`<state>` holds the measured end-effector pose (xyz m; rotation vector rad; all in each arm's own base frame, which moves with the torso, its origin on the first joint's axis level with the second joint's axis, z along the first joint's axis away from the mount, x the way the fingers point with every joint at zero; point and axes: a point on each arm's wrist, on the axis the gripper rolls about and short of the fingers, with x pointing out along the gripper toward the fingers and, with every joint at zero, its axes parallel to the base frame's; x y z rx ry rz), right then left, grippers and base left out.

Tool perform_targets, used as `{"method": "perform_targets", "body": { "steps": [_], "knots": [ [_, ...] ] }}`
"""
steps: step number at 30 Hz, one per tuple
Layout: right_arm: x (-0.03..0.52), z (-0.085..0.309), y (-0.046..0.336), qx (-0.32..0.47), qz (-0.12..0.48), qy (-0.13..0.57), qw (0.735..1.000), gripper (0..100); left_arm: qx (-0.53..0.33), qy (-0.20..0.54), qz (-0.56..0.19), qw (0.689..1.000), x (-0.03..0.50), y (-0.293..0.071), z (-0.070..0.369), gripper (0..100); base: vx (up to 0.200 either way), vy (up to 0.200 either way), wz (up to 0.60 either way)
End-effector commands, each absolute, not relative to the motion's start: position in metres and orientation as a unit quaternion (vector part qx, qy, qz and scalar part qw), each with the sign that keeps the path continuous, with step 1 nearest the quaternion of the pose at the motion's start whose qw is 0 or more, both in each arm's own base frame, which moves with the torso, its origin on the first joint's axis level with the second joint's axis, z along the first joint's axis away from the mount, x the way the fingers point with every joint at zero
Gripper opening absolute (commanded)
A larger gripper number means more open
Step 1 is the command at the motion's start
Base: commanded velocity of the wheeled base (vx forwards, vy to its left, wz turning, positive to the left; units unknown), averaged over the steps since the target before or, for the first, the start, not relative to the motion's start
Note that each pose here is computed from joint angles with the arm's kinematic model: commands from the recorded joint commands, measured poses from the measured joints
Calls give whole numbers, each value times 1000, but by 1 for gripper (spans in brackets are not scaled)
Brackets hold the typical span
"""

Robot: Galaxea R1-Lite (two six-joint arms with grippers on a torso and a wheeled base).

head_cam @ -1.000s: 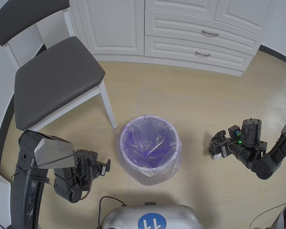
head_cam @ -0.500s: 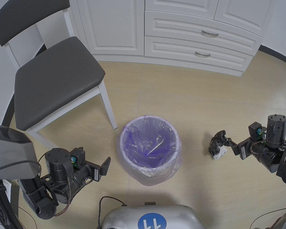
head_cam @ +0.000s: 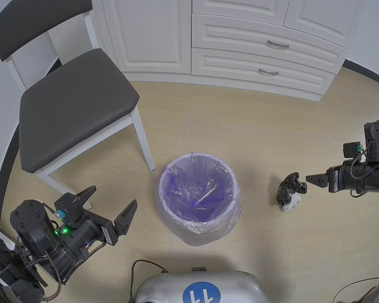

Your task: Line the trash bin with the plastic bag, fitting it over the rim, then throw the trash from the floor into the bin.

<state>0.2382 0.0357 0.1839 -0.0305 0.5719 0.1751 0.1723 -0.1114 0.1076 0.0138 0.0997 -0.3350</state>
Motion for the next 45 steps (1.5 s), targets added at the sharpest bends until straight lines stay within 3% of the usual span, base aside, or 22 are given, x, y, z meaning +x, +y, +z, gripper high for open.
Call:
{"method": "perform_targets", "body": {
  "steps": [1, 7, 12, 18, 31, 38, 45],
  "knots": [
    [283, 166, 3, 18, 33, 290, 956, 100, -8, 29, -185, 982, 149, -104, 118, 100, 0, 0, 0],
    [325, 119, -23, 23, -2, 288, 957, 100, -17, 10, -178, 984, 150, -102, 126, 100, 0, 0, 0],
    [360, 74, -43, 31, -24, 285, 958, 100, -29, -52, -169, 984, 147, -99, 150, 100, 0, 0, 0],
    [382, 30, -49, 29, -35, 306, 951, 100, -3, -38, -174, 984, 151, -105, 143, 100, 0, 0, 0],
    [409, -25, -56, 34, -32, 270, 962, 100, 2, -29, -176, 984, 152, -107, 139, 100, 0, 0, 0],
    [419, -35, -49, 92, -6, 264, 960, 100, 2, -28, -175, 984, 153, -108, 139, 100, 0, 0, 0],
    [436, -65, -51, 95, -8, 240, 966, 100, 3, -27, -174, 984, 154, -108, 139, 100, 0, 0, 0]
  ]
}}
